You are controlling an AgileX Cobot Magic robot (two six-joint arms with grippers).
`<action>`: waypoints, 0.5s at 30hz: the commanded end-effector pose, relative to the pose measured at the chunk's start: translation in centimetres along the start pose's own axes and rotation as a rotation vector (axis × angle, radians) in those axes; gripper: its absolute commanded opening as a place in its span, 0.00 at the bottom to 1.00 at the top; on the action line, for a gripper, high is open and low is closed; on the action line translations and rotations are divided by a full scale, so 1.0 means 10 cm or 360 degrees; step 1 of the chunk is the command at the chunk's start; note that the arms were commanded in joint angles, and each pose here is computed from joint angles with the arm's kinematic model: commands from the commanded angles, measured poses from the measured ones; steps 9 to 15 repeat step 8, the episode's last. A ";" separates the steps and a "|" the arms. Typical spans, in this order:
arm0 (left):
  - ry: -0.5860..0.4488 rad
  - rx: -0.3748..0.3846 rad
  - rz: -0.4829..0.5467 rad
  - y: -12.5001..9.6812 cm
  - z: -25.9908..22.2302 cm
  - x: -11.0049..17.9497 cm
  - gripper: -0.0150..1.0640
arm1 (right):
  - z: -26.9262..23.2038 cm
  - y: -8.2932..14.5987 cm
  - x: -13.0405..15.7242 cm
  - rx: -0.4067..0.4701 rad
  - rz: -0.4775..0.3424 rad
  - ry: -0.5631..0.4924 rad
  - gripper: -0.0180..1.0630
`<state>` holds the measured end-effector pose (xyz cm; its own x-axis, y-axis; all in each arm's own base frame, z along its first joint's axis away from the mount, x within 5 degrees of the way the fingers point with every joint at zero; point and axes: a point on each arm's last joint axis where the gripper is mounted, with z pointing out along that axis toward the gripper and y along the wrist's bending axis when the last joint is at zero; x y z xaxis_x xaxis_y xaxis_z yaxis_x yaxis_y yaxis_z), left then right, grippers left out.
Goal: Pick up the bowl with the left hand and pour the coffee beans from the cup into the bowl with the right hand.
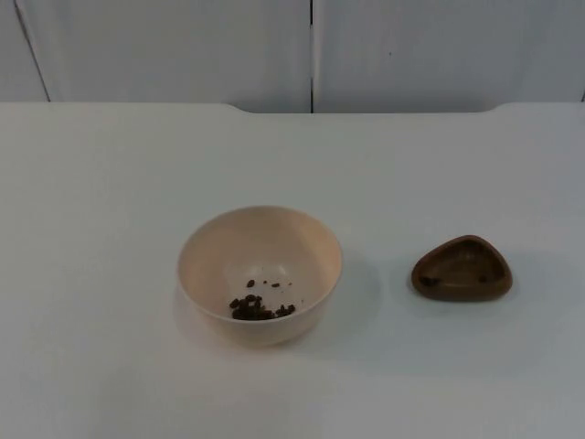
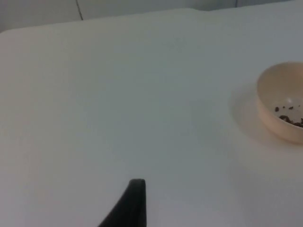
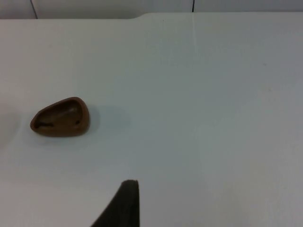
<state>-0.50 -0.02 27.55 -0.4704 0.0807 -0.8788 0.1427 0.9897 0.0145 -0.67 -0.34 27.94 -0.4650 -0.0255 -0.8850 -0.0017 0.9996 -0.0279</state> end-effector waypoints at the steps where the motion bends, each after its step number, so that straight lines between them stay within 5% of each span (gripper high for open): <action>1: -0.0004 -0.0054 -0.0030 0.00 0.00 0.01 0.99 | -0.01 0.00 -0.01 0.0009 0.0003 -0.0017 0.99; 15: -0.0002 -0.0174 -0.0095 0.00 0.00 0.01 0.99 | -0.01 0.00 -0.01 0.0009 0.0003 -0.0017 0.99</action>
